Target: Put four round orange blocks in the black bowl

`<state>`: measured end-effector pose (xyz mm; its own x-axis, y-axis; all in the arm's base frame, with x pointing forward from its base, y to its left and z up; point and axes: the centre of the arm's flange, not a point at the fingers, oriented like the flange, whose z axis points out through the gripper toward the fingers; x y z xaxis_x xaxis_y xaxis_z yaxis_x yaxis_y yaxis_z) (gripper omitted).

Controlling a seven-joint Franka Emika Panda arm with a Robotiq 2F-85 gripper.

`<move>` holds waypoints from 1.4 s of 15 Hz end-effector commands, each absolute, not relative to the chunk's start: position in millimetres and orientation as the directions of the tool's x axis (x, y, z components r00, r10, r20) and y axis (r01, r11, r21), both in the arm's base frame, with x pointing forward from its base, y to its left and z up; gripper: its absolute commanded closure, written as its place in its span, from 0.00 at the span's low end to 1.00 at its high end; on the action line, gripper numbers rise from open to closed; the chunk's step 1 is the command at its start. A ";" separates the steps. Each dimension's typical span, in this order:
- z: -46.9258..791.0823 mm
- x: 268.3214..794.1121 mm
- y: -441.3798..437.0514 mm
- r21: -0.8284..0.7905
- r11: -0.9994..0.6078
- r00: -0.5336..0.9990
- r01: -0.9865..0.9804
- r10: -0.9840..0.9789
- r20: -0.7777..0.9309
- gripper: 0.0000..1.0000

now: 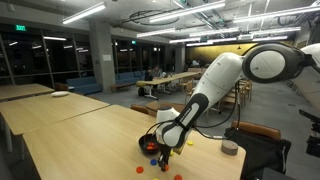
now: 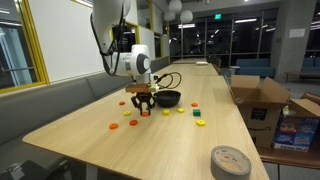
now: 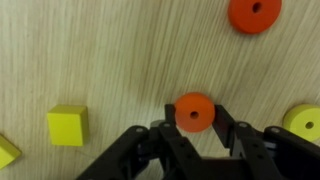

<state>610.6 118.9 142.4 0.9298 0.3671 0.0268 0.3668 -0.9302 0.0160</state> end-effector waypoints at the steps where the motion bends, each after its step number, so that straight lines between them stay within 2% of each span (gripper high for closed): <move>1: 160.1 624.3 115.1 0.070 -0.931 0.931 0.357 0.361 0.057 0.80; 12: 232.2 658.2 98.4 0.182 -0.919 0.909 0.349 0.379 0.175 0.80; 21: 242.3 681.2 108.0 0.227 -0.886 0.868 0.405 0.450 0.210 0.80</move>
<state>666.5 101.6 237.8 0.8882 0.4205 0.1852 0.3854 -0.9013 0.1977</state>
